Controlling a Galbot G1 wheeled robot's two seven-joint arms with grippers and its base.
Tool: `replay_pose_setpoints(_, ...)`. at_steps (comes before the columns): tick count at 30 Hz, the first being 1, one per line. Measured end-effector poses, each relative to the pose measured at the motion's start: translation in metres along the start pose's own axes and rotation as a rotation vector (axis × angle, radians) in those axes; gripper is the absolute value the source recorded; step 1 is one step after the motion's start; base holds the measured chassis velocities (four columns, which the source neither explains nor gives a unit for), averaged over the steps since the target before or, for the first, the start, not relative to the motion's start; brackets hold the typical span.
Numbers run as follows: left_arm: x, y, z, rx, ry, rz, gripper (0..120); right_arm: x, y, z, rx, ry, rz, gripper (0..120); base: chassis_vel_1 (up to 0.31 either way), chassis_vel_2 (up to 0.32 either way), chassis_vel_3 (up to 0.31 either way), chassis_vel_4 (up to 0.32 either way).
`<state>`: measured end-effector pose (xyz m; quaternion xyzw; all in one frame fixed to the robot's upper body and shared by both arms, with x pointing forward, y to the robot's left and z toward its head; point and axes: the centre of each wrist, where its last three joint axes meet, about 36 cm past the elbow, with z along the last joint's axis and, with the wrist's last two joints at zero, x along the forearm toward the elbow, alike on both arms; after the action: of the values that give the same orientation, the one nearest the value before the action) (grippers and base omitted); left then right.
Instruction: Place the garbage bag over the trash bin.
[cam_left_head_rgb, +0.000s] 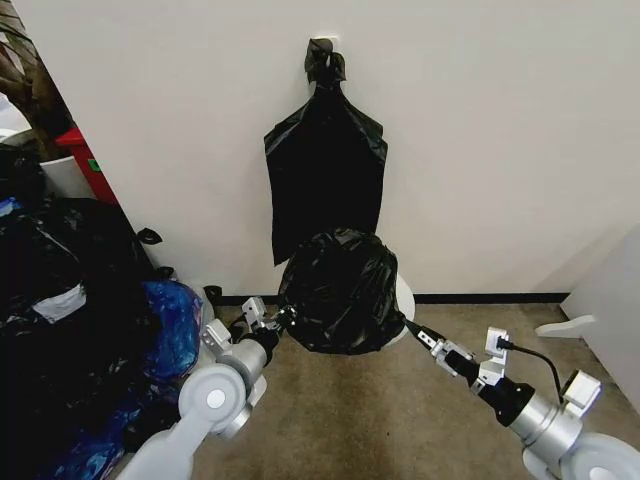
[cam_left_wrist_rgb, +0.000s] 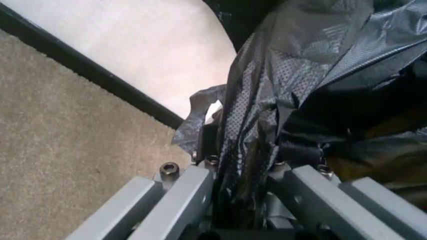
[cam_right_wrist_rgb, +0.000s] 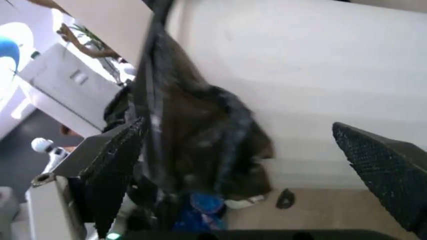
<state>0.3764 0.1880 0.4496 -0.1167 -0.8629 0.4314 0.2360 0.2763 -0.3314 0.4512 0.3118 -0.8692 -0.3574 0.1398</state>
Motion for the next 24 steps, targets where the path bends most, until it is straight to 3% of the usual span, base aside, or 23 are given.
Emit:
replay_pose_setpoints(3,-0.001,-0.001,-0.001,-0.001,0.004,0.005,1,-0.002,-0.006,-0.001,0.017,-0.004,0.012,97,0.0,0.0,0.0,0.0)
replay_pose_setpoints(8,-0.004,-0.004,0.0,-0.006,0.015,0.014,1,-0.004,-0.014,-0.002,0.037,-0.01,0.036,81,0.0,0.0,0.0,0.0)
replay_pose_setpoints(20,-0.008,-0.006,-0.003,-0.02,0.013,0.022,1,-0.007,-0.009,-0.002,0.026,-0.02,0.022,62,0.0,0.0,0.0,0.0)
replay_pose_setpoints(24,-0.008,-0.006,-0.002,-0.029,0.009,0.017,1,-0.008,-0.005,-0.002,0.026,-0.019,0.012,46,0.0,0.0,0.0,0.0)
